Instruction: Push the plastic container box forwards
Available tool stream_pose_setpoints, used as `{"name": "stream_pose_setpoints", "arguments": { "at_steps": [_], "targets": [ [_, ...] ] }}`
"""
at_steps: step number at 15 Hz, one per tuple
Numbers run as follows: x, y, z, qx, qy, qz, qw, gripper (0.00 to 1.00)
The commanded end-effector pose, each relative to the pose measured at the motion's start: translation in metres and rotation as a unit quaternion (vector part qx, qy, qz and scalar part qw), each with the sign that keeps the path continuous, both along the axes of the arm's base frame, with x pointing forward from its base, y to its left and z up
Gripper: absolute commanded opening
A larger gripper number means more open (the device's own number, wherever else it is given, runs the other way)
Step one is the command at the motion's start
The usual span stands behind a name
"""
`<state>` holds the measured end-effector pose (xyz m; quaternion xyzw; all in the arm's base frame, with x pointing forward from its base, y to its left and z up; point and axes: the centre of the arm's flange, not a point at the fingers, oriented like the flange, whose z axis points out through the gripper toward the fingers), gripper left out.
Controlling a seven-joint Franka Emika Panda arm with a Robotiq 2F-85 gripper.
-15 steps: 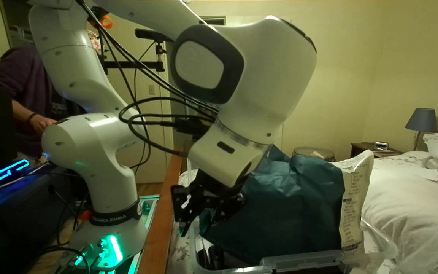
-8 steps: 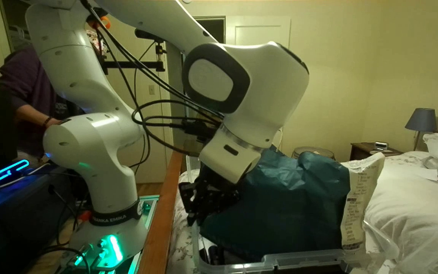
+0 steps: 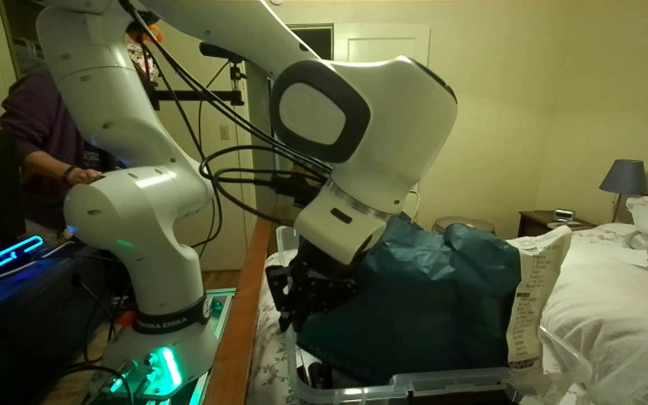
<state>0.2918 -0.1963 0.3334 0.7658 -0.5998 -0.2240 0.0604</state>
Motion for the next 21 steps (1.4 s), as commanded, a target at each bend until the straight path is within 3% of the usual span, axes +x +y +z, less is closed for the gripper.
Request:
{"name": "stream_pose_setpoints", "arguments": {
  "at_steps": [1, 9, 16, 21],
  "targets": [
    [0.008, 0.018, 0.011, 0.013, -0.033, -0.007, 0.9993, 0.07],
    [0.032, 0.061, -0.024, 0.120, -0.046, 0.018, 0.9915, 0.04],
    [0.082, 0.103, -0.013, 0.137, -0.119, 0.097, 0.9787, 0.04],
    [0.121, 0.120, -0.004, 0.143, -0.194, 0.154, 0.9582, 0.04]
  ]
}}
